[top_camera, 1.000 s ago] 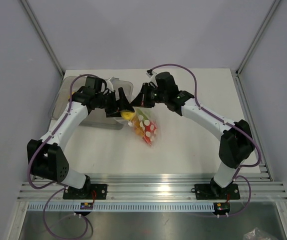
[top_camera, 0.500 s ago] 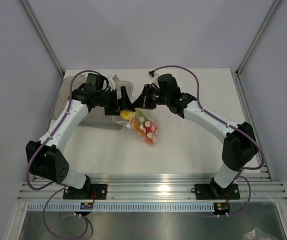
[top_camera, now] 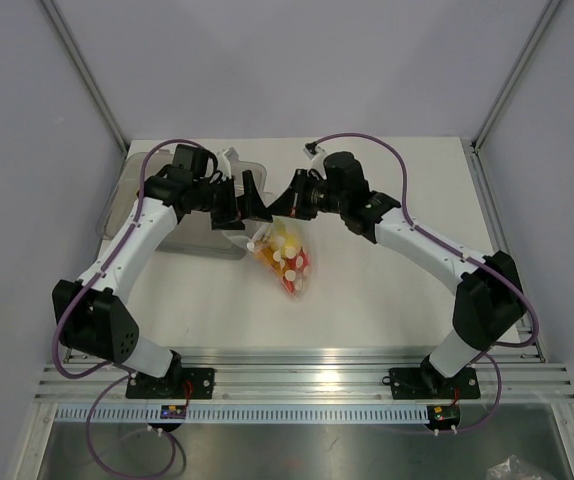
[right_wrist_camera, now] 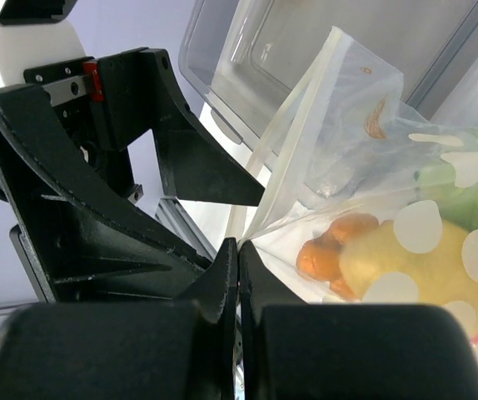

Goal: Place the food in the zip-top bag and seal the zipper
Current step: Place the fake fruit in the zipper food storage bag, then pick up the fake fruit from the bin.

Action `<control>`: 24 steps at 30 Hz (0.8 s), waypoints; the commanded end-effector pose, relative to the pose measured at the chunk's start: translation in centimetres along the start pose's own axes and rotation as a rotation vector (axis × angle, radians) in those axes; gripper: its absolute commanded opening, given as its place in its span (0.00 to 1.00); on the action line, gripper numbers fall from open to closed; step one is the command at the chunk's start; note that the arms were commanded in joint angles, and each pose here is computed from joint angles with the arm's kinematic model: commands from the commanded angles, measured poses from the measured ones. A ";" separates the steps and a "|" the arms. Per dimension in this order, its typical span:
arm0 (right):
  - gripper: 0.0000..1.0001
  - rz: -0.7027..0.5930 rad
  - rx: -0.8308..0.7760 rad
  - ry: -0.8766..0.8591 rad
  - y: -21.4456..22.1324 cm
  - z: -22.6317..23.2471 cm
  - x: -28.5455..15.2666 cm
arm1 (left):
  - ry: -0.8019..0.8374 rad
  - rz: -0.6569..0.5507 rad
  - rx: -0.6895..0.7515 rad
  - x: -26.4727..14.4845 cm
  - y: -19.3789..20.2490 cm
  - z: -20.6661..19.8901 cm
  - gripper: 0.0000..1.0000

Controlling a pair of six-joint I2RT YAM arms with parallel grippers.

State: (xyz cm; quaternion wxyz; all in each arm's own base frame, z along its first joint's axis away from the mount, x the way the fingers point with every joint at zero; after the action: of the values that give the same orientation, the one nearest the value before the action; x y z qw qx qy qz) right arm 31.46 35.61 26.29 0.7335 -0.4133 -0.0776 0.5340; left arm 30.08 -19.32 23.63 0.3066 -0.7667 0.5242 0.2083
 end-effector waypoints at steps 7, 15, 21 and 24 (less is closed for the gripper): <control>0.00 -0.051 -0.061 -0.134 -1.3 4.4 -2.6 | -0.092 -0.239 0.029 -4.8 -7.0 1.5 0.90; 0.00 -0.044 -0.097 -0.095 -1.5 3.8 -2.3 | -0.342 -0.450 -0.185 -9.3 -11.5 9.7 0.96; 0.00 -0.035 -0.126 -0.078 -1.4 3.3 -1.9 | -0.634 -0.639 -0.420 -11.5 -16.8 19.2 0.96; 0.00 -0.029 -0.134 -0.076 -1.2 3.0 -1.6 | -0.703 -0.662 -0.508 -10.8 -18.5 22.8 0.97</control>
State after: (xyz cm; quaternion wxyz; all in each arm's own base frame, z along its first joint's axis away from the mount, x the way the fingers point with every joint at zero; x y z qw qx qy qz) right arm 29.98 35.22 26.36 0.7120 -0.4281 -0.0938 0.5486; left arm 41.18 5.11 19.00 0.3143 -0.8283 0.1431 0.4413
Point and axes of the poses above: each gripper's point midway between its finger pads, its own x axis out along the fingers, its own z axis along the line the jaws close on, y = z × x, the point moved 2 cm from there along -x, back along the fingers, and after that the axes turned 12 degrees about -x, right-handed, at the moved point
